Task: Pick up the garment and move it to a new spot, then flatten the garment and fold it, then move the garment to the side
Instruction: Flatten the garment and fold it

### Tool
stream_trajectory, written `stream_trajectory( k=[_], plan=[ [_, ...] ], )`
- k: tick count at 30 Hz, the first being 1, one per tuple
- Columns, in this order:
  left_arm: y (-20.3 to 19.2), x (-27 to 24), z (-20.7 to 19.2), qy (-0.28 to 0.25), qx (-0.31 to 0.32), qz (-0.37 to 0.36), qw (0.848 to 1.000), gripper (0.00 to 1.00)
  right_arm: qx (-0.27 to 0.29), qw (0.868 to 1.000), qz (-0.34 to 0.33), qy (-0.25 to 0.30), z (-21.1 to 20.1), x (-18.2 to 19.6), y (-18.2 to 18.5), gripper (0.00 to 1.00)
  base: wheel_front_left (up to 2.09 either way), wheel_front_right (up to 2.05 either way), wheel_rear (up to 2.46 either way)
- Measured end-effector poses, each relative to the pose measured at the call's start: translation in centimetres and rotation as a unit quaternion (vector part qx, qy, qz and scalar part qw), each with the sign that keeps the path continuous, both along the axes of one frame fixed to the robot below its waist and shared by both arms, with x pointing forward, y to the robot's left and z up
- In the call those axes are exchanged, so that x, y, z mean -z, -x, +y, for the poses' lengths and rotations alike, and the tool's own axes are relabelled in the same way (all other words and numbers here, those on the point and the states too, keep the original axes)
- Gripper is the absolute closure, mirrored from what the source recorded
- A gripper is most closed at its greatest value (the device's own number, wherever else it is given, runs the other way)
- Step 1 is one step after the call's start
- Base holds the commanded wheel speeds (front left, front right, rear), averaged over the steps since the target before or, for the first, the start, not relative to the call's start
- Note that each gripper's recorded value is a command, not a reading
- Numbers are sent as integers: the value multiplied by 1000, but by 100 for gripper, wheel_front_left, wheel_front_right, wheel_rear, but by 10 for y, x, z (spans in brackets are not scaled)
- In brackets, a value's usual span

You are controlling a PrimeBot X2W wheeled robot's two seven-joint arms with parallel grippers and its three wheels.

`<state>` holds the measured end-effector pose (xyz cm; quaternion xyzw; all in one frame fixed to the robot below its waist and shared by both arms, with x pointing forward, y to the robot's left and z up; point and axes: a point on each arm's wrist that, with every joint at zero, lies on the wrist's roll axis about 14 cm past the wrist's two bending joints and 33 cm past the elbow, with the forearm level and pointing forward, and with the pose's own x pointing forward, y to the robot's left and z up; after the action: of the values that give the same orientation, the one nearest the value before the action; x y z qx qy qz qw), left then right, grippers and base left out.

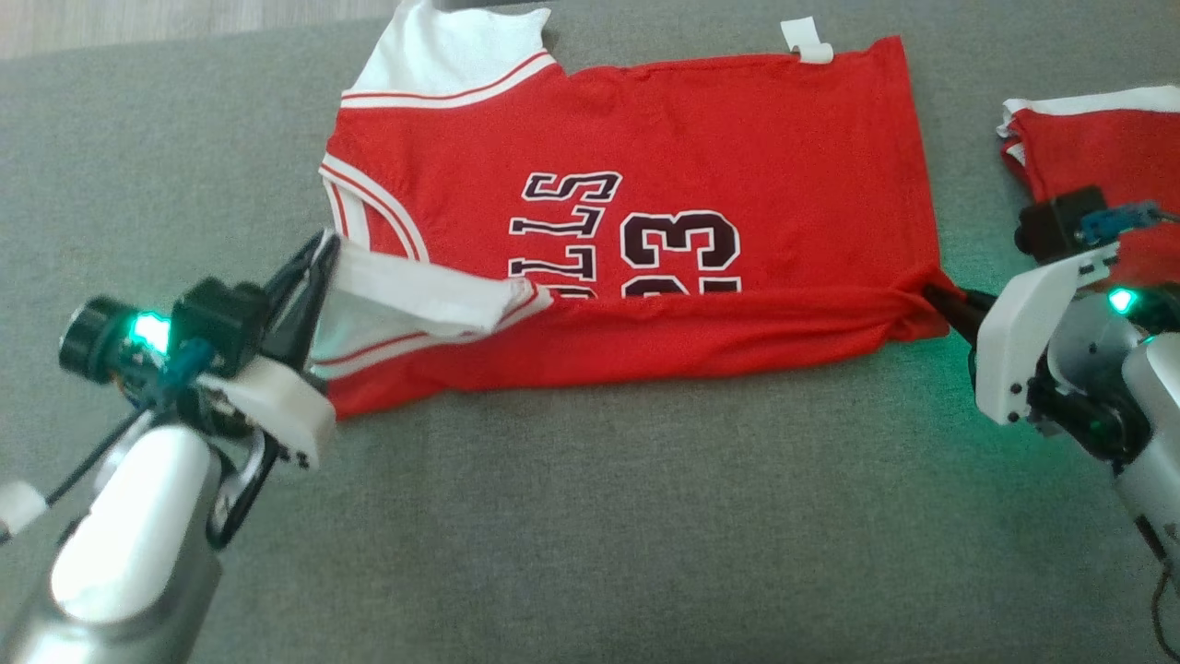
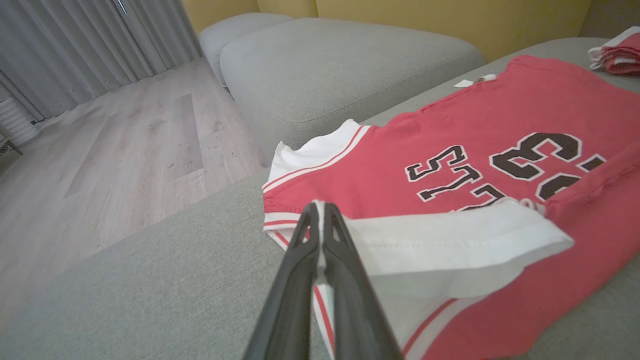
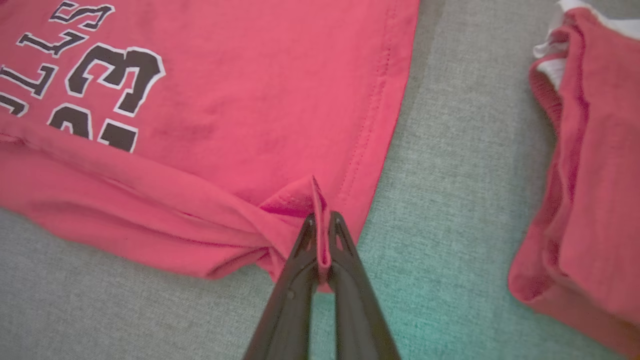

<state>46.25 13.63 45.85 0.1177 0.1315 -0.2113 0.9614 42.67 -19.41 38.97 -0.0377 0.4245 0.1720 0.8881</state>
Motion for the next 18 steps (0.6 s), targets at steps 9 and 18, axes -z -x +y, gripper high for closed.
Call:
stream_trajectory(
  k=[9,18],
  plan=[
    [-24,11,1,-25,5,14,1000,100,-1,1000,-12,7,-1,4,-15,31,0,0,0],
    [-50,-45,-2,61,-58,-124,989,0,46,981,-187,-38,-8,-53,-67,0,0,0,0]
  ],
)
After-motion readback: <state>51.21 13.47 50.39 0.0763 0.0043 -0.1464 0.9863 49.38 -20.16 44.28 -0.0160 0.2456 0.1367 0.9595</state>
